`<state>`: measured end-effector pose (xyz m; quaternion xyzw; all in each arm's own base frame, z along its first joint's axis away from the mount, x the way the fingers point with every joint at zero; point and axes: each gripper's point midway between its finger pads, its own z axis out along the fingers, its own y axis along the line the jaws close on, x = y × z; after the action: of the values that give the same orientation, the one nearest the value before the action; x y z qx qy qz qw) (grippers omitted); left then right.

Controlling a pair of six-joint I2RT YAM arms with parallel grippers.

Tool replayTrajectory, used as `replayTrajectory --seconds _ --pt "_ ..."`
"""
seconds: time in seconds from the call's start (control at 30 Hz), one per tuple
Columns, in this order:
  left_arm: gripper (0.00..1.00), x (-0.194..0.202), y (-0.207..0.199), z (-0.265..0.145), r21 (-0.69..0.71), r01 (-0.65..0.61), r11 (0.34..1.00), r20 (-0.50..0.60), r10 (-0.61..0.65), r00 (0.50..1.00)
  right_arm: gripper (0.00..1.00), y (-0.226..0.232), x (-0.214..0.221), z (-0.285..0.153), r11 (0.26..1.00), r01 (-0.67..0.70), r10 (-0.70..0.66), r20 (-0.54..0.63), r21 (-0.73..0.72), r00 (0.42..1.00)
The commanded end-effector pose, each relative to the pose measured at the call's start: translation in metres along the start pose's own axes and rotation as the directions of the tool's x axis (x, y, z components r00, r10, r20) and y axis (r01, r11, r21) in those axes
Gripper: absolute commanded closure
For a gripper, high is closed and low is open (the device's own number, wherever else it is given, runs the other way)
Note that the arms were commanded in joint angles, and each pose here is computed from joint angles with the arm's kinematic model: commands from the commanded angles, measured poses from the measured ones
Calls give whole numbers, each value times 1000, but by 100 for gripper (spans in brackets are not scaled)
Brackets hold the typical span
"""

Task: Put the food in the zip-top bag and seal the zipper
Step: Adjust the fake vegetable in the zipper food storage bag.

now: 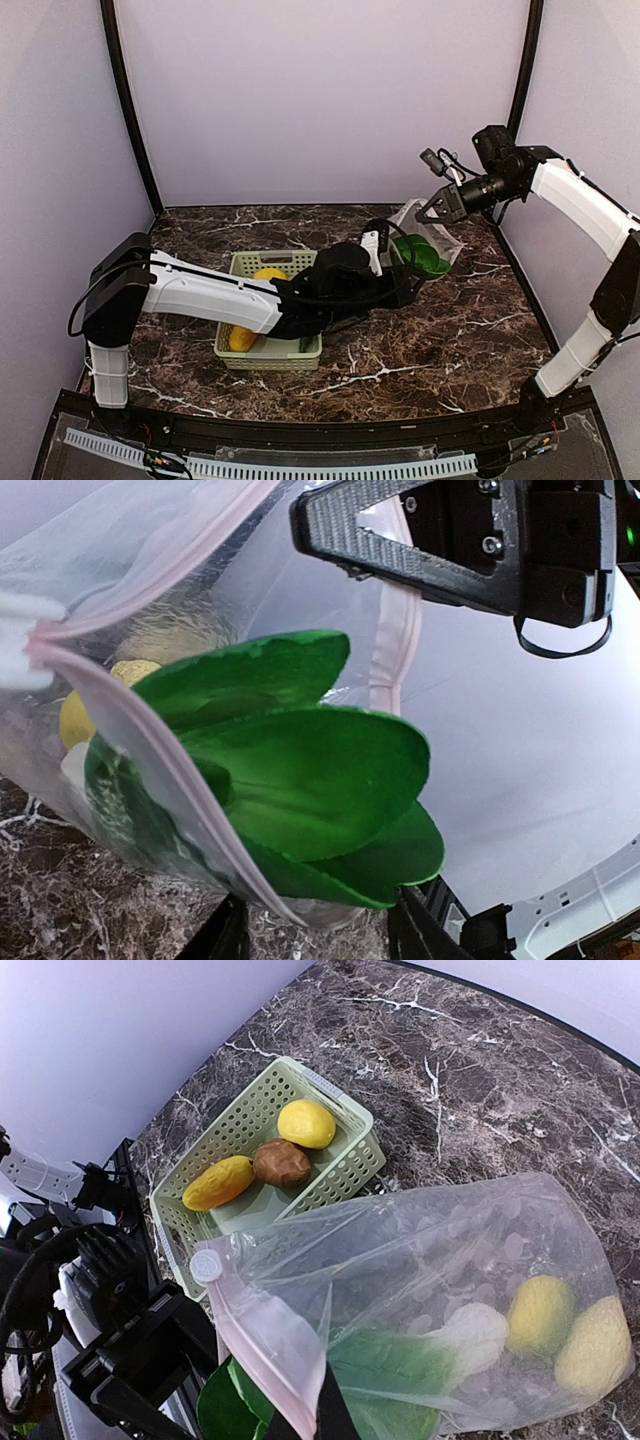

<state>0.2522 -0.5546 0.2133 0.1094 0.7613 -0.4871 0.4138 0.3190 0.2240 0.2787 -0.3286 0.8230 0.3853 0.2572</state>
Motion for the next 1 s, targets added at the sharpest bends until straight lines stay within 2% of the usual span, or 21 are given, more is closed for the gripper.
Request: replayTrajectory --seconds 0.0,0.13,0.27,0.57,0.77,0.83,0.97 --pt "52 -9 -25 1 86 35 996 4 -36 999 100 10 -6 -2 999 40 -39 28 -19 999" --pt "51 -8 -21 4 59 46 997 -2 -46 999 100 11 -5 -2 999 39 -38 28 -26 999" --pt "55 -4 -3 7 -32 52 998 -5 -52 999 100 13 -5 -3 999 41 -40 32 -27 999" --pt "75 -2 45 4 -186 106 977 10 -106 994 100 25 2 -5 997 54 -53 28 -61 998" --pt "88 -23 90 -8 -379 46 924 68 -22 997 100 57 14 1 983 109 -111 -7 -146 994" --pt "88 -29 100 -9 -426 22 904 70 8 998 100 73 17 2 970 121 -127 -18 -211 992" --pt "68 -35 111 -4 -459 15 888 70 19 997 100 96 20 3 944 142 -158 -31 -299 987"
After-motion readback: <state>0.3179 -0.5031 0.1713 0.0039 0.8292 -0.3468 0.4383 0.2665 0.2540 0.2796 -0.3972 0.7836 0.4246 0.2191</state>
